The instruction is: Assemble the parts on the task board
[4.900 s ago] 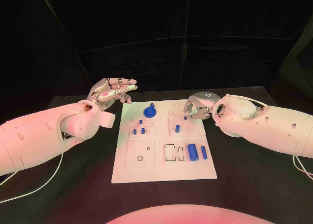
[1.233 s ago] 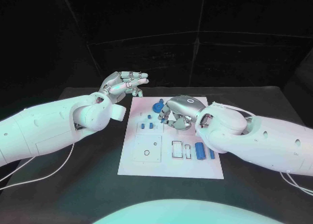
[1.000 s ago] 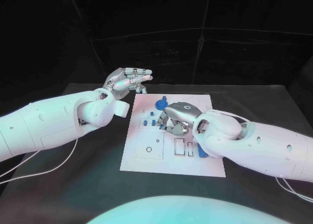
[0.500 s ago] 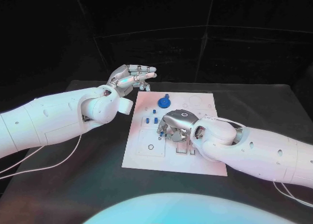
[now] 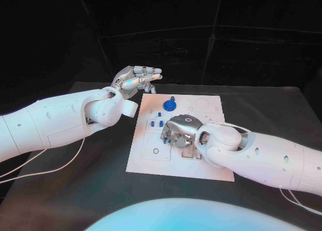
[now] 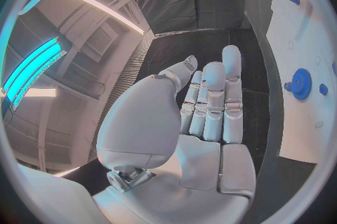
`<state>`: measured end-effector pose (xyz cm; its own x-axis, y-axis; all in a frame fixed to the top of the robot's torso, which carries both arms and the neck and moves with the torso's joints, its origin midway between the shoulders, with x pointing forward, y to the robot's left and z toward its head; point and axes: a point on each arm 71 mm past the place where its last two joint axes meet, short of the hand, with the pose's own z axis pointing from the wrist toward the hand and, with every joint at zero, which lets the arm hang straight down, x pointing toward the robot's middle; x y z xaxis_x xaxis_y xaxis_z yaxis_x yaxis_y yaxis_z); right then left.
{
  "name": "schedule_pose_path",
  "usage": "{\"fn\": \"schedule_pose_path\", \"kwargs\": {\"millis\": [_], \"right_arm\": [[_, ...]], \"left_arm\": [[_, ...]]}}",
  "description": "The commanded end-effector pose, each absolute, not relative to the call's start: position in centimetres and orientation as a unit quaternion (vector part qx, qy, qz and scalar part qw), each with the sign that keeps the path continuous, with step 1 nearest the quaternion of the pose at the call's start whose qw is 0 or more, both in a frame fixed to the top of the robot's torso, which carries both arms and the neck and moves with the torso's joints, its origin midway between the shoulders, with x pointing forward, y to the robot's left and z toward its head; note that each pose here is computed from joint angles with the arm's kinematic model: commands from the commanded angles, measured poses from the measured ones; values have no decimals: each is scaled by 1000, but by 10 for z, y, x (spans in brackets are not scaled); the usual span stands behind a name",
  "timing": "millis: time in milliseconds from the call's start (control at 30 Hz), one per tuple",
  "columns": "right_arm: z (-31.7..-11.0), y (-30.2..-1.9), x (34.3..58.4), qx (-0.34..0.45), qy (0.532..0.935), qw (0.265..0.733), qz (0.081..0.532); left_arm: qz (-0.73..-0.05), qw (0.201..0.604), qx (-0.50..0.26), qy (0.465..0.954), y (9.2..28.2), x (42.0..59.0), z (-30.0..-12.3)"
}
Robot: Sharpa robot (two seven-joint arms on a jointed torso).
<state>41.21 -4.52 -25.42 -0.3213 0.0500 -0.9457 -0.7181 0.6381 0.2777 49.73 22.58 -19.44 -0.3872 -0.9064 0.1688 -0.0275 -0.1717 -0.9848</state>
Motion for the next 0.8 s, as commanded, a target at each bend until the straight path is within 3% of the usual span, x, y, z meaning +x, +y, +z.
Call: {"fn": "schedule_pose_path", "kwargs": {"millis": [33, 800], "right_arm": [[-254, -44, 411, -238, 728, 534, 359], [-261, -44, 412, -246, 745, 518, 342]], "left_arm": [[-638, 344, -429, 539, 225, 498, -193], [-638, 341, -429, 541, 225, 498, -193]]}}
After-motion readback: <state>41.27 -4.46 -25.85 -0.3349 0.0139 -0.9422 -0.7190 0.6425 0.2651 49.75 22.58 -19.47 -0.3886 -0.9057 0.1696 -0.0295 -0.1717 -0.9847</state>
